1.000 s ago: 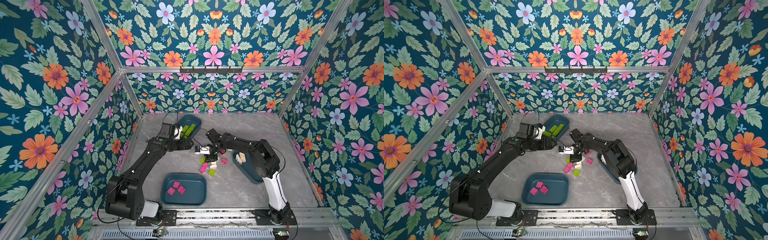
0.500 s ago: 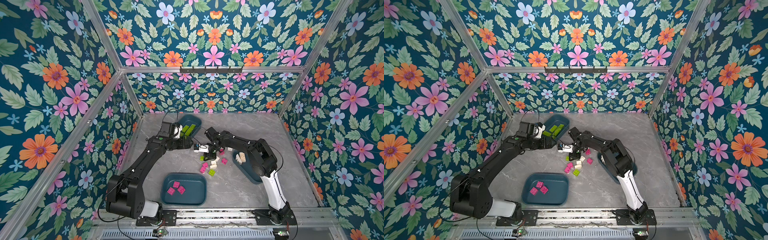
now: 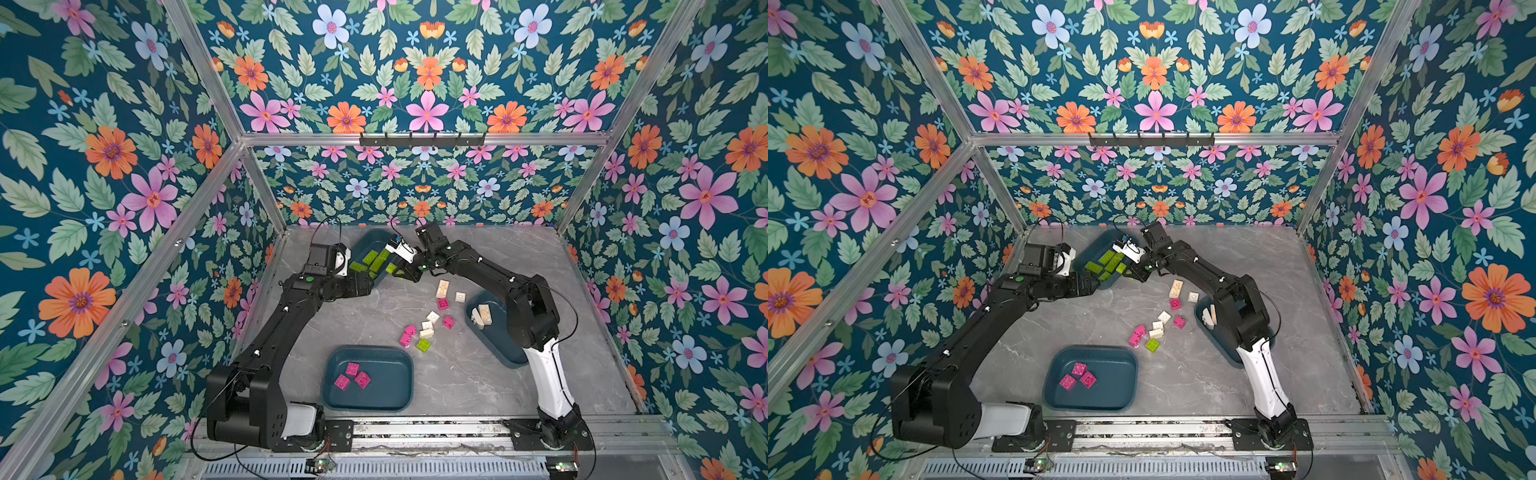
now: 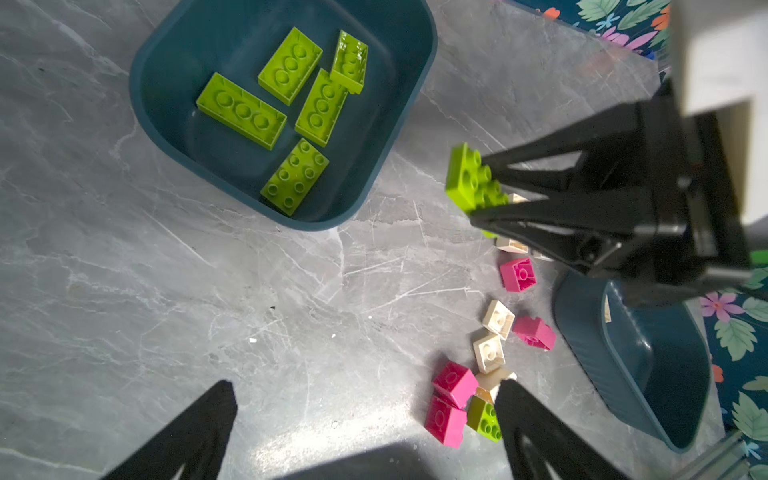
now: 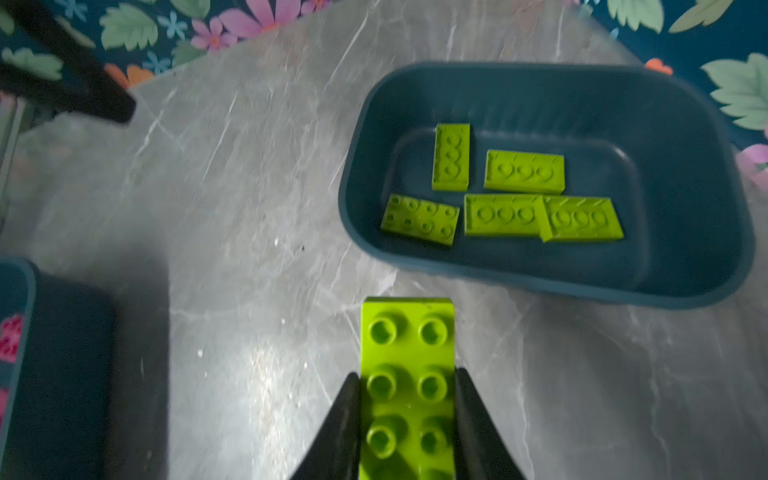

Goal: Sort the legos into containers by color
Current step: 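Carry the green brick with the right gripper to the farther teal bin and release, then move the right gripper back over the pink bricks in the pile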

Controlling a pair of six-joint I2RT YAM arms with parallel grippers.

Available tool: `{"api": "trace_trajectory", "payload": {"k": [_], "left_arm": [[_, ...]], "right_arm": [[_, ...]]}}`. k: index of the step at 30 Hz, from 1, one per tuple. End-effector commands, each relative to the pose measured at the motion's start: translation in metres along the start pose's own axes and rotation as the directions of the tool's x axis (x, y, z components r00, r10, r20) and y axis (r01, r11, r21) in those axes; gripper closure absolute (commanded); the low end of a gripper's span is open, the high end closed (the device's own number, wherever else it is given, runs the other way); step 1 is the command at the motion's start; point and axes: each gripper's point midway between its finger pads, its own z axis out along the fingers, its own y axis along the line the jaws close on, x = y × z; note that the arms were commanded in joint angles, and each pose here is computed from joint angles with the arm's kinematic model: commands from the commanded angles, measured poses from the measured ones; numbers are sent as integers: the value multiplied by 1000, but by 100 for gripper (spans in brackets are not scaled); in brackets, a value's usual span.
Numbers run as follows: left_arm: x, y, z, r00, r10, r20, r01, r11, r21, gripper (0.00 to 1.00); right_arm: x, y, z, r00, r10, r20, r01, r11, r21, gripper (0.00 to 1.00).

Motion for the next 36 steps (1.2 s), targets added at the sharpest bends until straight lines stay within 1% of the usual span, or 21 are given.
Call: {"api": "trace_trajectory", "payload": {"k": [1,7,15,17,18,20,22,24,29,33,36], "left_arm": [[-2,-1,-2,1000,-13,12,13,1000,11,0],[2,0,-2,1000,-26,9,26,1000,13,0],[11,4,-3,999,-48,3,48,999,10,0],[13,5,-3,999,-51,0,51,999,8,0],[14,6,-3,999,-52,-1,52,999,6,0],[15,7,-3,999,-52,-5,52,999,3,0],[15,7,-3,999,-54,-5,54,999,3,0],[15,8,-3,998,-55,-6,55,998,3,0],[17,8,-1,998,-56,-18,56,998,7,0],[17,7,0,998,-53,-23,53,999,11,0],[19,8,0,998,-51,-28,51,999,7,0]], "right_arm": [[-28,-13,7,991,89,99,-91,996,16,73],[-46,-33,30,973,150,176,-156,988,21,73],[-50,-51,58,959,171,224,-181,983,23,69],[-49,-54,64,959,175,222,-185,983,22,66],[-46,-55,67,961,177,214,-186,982,21,63],[-44,-55,70,964,175,201,-183,983,21,54],[-45,-55,67,967,163,196,-172,985,28,41],[-49,-55,59,967,163,196,-171,985,28,35],[-56,-40,25,974,136,183,-140,990,9,32],[-36,-7,-4,989,91,115,-86,995,-50,31],[-6,23,-25,999,28,42,-24,995,-99,31]]}}
